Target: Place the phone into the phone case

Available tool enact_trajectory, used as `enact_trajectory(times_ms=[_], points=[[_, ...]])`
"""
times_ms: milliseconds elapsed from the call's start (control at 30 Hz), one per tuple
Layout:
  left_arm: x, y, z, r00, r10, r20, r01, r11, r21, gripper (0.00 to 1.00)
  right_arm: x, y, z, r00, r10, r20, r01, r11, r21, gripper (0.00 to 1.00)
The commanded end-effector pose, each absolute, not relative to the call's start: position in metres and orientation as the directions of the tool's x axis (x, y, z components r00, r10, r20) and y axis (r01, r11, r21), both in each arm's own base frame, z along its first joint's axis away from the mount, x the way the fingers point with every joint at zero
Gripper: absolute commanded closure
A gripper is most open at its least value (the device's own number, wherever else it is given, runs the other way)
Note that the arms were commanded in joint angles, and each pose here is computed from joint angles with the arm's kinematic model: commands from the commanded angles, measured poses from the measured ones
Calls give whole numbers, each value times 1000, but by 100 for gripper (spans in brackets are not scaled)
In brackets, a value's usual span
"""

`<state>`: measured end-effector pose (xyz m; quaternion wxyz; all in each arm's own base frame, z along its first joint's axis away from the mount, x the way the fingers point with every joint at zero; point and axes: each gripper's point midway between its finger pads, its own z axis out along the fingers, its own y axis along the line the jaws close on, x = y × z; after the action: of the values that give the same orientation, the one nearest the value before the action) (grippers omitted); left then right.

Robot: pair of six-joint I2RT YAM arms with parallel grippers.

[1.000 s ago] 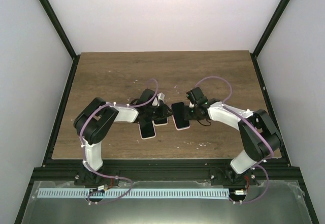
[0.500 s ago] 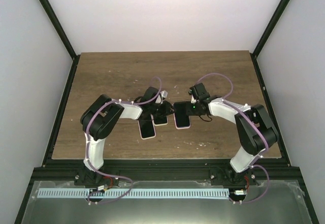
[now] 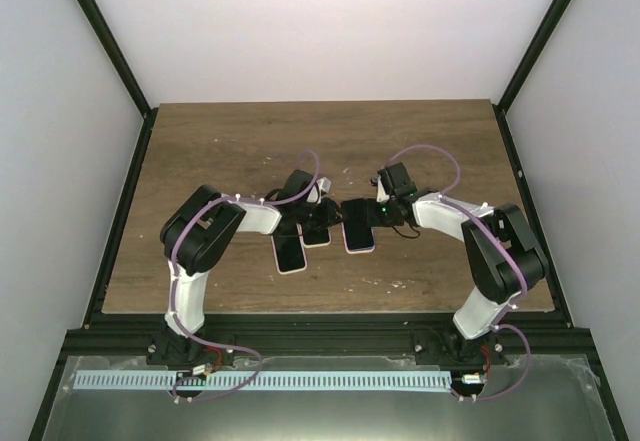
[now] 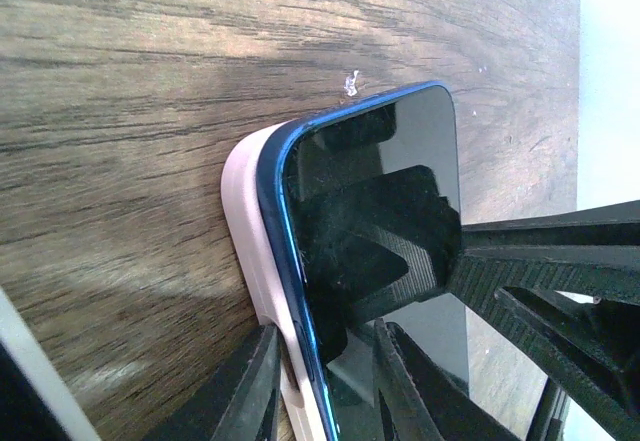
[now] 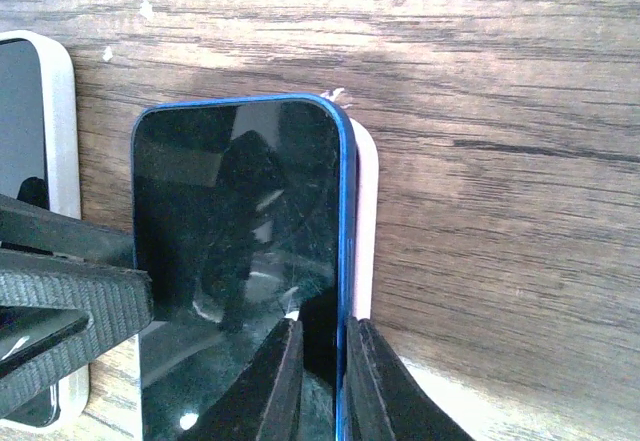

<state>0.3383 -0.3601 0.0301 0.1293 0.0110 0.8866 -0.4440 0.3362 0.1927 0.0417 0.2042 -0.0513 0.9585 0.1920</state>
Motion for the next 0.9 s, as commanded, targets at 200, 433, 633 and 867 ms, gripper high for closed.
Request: enact_trajectory(times_ms=[200,433,633,867], points=[[336,-380,40,-961,-32,-275,215,541,-813,72,323,220,26,-938,-29,-345,-198,863,465,89],[335,-374,39,-958,-37,-283,211,577,-789,75,317,207,20,-948,12,-317,-129,898,420,90],[331,-373,46,-961,-26,-276,210,582,-786,74,317,199,46,-931,48,-361,-112,906,409,85],[322,-368,52,-957,13,-290,239,601,-762,69,317,188,63,-909,108,-402,-79,904,420,65]])
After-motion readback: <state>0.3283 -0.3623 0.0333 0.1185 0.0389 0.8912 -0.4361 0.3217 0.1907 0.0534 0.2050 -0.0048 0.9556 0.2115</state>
